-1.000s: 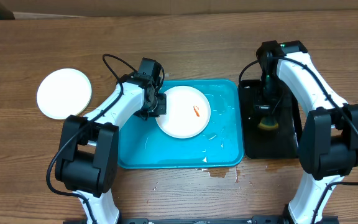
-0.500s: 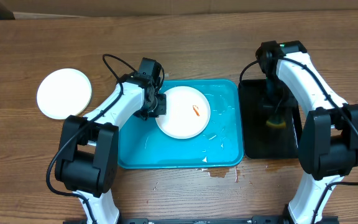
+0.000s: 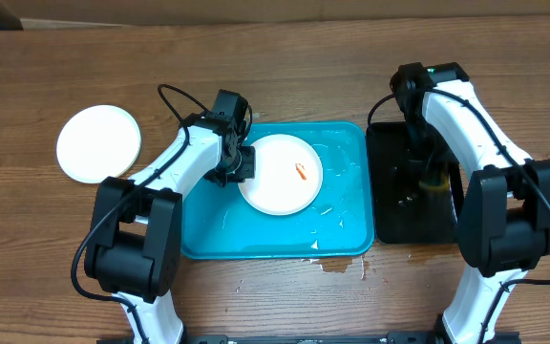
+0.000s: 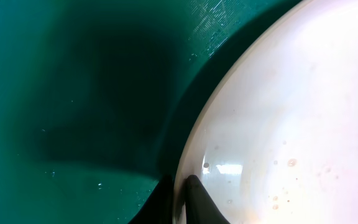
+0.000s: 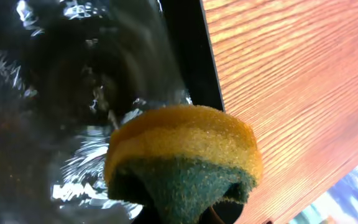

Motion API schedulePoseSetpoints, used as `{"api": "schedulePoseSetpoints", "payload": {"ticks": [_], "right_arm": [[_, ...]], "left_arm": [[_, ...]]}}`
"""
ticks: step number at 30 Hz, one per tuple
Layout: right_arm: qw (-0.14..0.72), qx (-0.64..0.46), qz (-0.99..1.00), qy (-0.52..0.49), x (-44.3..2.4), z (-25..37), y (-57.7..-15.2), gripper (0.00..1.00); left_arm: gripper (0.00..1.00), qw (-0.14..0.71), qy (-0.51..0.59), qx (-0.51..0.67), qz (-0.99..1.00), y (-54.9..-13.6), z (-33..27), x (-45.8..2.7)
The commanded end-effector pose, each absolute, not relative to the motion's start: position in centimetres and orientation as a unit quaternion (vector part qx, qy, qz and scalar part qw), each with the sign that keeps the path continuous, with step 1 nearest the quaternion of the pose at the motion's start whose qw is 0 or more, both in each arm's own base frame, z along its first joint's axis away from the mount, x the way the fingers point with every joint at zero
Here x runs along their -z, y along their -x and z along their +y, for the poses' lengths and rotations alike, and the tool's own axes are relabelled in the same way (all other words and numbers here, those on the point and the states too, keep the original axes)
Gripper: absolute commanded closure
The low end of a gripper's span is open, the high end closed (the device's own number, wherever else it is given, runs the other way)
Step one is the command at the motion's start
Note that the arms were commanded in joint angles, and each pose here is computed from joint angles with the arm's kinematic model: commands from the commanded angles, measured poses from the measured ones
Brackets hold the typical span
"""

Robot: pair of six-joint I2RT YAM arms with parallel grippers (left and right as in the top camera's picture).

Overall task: Clean dirty plates on tray and stack at the side
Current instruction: 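Carry the sponge with the right gripper over the white plate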

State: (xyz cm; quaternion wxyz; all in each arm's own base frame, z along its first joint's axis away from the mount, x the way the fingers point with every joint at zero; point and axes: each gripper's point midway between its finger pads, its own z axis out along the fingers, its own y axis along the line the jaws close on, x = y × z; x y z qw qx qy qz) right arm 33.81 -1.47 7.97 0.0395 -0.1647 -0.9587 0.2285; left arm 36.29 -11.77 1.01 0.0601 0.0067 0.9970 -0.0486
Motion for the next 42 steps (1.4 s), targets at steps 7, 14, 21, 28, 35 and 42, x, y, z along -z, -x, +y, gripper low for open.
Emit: {"api": "schedulePoseSetpoints", "payload": {"ticks": [7,14,21,28,35,42], "right_arm": [[0.031,-0.175,-0.971,0.158,-8.2,0.4,-34.7,0.96],[0.006,-0.009,-0.997,0.076,-11.0,7.4,-37.6,0.96],[-0.095,0.043,-0.994,-0.039,-14.5,17.4,-39.9,0.96],[-0.205,-0.09,-0.968,-0.112,-15.0,22.4,-39.5,0.96],[-0.208,-0.132,-0.958,-0.146,-11.5,24.6,-38.3,0.96],[-0.176,-0.152,-0.961,-0.15,-7.9,24.3,-38.2,0.96]], "left_arm": [[0.9,0.055,-0.012,0.053,0.997,-36.2,-12.0,-0.6],[0.91,0.058,-0.012,0.054,0.997,-36.3,-12.1,-0.7],[0.91,0.058,-0.012,0.054,0.997,-36.3,-12.1,-0.7],[0.9,0.057,-0.012,0.054,0.997,-36.3,-12.1,-0.7],[0.88,0.057,-0.012,0.054,0.997,-36.3,-12.1,-0.7],[0.87,0.057,-0.012,0.053,0.997,-36.3,-12.1,-0.7]]}}
